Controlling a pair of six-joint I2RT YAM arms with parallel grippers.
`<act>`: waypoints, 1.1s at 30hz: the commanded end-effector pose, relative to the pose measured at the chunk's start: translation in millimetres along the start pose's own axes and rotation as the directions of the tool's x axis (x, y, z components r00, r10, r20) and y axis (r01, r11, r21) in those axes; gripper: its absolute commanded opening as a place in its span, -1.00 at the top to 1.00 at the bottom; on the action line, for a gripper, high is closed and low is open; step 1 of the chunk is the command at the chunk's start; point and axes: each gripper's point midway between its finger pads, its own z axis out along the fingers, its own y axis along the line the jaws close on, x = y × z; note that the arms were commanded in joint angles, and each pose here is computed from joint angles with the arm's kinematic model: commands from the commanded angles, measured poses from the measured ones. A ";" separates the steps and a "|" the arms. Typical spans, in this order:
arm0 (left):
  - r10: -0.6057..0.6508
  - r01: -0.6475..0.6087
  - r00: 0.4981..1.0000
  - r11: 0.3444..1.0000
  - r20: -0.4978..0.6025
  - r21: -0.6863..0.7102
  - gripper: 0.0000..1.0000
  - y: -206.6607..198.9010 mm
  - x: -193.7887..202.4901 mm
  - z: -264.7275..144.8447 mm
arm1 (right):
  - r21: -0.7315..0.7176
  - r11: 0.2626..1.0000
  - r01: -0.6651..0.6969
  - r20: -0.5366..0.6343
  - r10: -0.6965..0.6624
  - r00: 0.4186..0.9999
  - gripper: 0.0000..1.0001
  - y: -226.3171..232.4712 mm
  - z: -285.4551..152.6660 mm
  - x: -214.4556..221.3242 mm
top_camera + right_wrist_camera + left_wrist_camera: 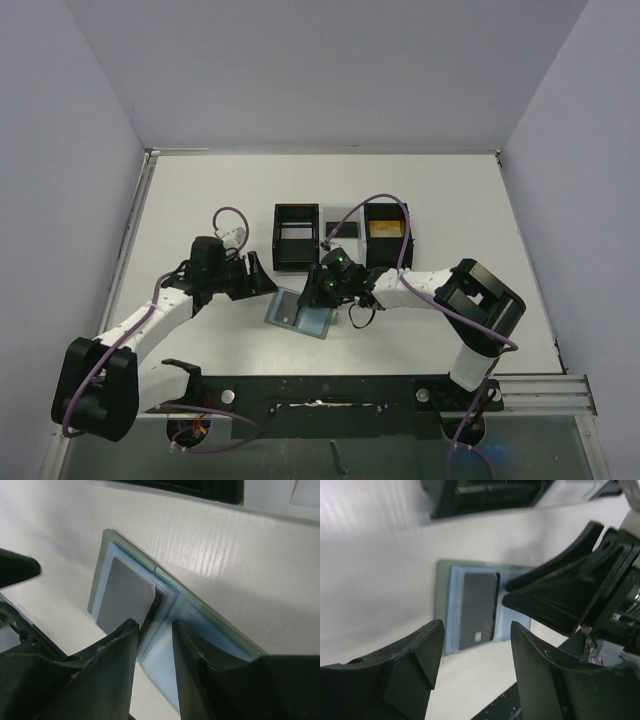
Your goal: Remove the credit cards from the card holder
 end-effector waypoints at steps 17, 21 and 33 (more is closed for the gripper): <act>0.000 -0.001 0.995 1.000 -0.096 -0.014 0.26 -9.1 43.9 43.6 | -0.087 0.986 -0.142 -0.059 0.137 0.989 0.36 10.2 9.1 8.5; -0.002 -0.003 0.996 0.999 -0.088 -0.054 0.26 0.2 48.1 43.3 | -0.052 0.983 -0.175 -0.056 0.172 0.983 0.41 1.1 13.5 10.6; -0.028 0.023 0.990 0.999 -0.139 -0.033 0.56 -9.3 66.1 46.8 | -0.214 0.950 -0.226 -0.094 0.210 0.973 0.74 14.3 6.2 4.0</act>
